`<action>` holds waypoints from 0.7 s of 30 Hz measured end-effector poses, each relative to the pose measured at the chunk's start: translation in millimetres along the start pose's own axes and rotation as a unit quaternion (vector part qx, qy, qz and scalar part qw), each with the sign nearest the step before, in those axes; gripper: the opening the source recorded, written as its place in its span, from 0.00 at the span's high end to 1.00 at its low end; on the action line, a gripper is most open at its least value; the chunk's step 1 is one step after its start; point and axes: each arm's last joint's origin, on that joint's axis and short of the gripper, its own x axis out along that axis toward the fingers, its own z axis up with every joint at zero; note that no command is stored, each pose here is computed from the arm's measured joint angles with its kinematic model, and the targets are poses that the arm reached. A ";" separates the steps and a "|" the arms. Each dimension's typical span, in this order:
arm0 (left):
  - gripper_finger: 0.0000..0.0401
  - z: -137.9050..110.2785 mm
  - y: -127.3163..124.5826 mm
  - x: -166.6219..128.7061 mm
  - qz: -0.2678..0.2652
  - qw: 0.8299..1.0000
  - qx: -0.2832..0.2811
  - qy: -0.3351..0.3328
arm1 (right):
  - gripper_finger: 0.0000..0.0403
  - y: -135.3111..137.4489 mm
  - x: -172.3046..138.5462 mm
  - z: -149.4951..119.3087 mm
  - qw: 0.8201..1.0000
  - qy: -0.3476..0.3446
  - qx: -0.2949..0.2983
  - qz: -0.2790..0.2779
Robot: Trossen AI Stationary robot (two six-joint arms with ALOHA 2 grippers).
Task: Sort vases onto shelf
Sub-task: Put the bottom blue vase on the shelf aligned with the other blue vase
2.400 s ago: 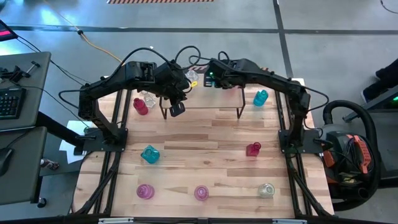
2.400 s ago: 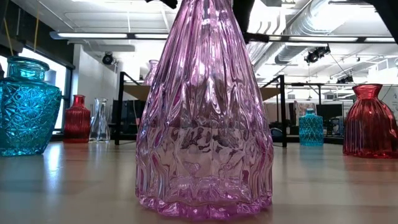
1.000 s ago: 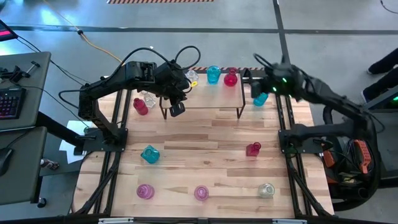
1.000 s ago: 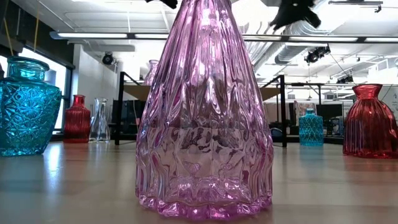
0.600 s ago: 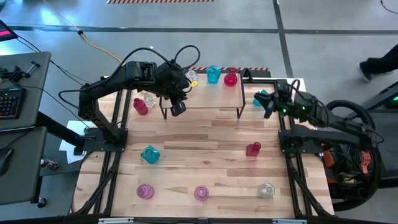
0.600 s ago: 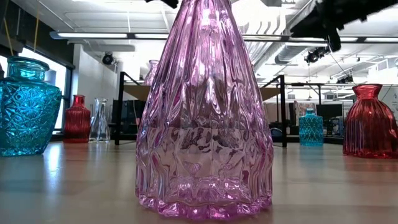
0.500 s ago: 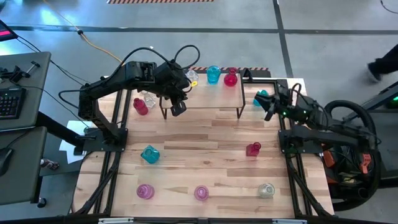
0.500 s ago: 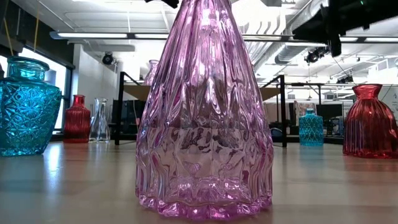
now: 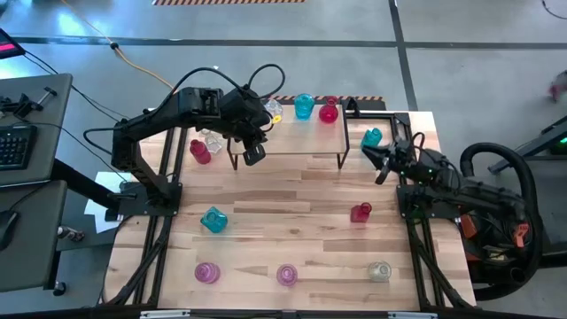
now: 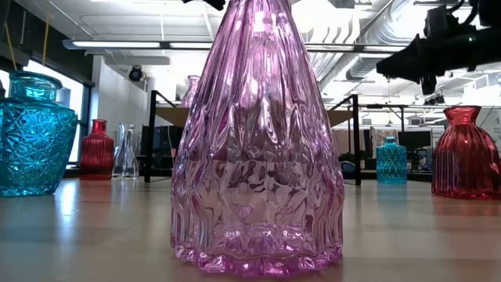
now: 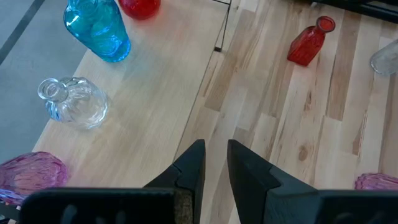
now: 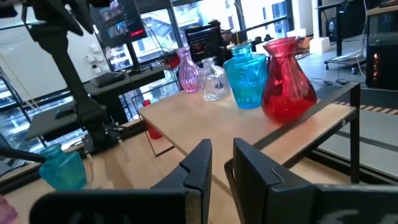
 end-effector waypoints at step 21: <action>0.86 0.0 -0.1 0.0 0.000 1.000 0.000 0.000 | 0.88 -9.6 -4.8 -37.4 0.998 0.047 -0.049 0.010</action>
